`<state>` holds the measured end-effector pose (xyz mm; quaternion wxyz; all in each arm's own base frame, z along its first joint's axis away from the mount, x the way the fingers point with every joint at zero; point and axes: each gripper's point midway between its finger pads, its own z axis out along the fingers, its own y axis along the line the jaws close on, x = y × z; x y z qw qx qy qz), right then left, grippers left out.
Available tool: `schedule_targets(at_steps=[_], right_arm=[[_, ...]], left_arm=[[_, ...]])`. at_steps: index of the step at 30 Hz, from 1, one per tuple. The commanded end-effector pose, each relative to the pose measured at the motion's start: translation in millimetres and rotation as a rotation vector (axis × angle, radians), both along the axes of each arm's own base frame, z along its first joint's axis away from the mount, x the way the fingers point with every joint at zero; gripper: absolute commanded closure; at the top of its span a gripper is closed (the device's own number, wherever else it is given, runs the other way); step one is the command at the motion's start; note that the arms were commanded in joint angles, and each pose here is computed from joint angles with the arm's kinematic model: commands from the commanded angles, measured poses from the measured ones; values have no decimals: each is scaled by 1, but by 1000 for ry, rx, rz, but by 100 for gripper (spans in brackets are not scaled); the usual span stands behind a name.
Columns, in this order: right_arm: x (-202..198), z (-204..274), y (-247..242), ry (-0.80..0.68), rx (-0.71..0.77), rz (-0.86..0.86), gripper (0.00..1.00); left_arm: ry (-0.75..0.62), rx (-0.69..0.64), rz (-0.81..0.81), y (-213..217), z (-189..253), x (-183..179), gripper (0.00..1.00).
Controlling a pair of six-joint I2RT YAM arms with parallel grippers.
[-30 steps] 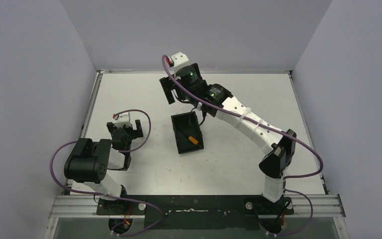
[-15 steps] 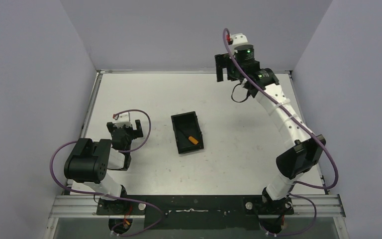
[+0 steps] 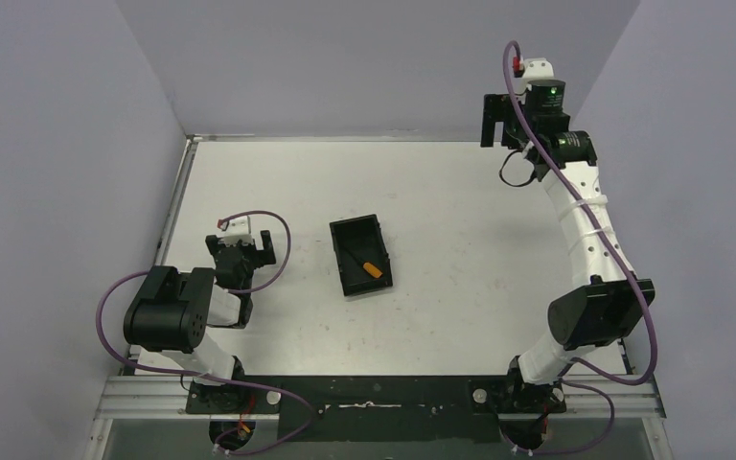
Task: Put the screwdriver in the bin
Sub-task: Reset both arms
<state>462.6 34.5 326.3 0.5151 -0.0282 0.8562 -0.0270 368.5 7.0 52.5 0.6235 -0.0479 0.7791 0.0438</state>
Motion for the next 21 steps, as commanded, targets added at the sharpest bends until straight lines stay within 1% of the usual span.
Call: schedule_targets(at_steps=[1, 10, 21], right_arm=[[-6, 9, -16, -23, -13, -17, 0], [-7, 10, -36, -50, -2, -55, 0], [-10, 19, -38, -78, 6, -59, 0]], left_arm=[[-75, 0, -11, -3, 20, 12, 3], [-76, -1, -11, -3, 21, 12, 3], [-76, 0, -11, -3, 21, 12, 3]])
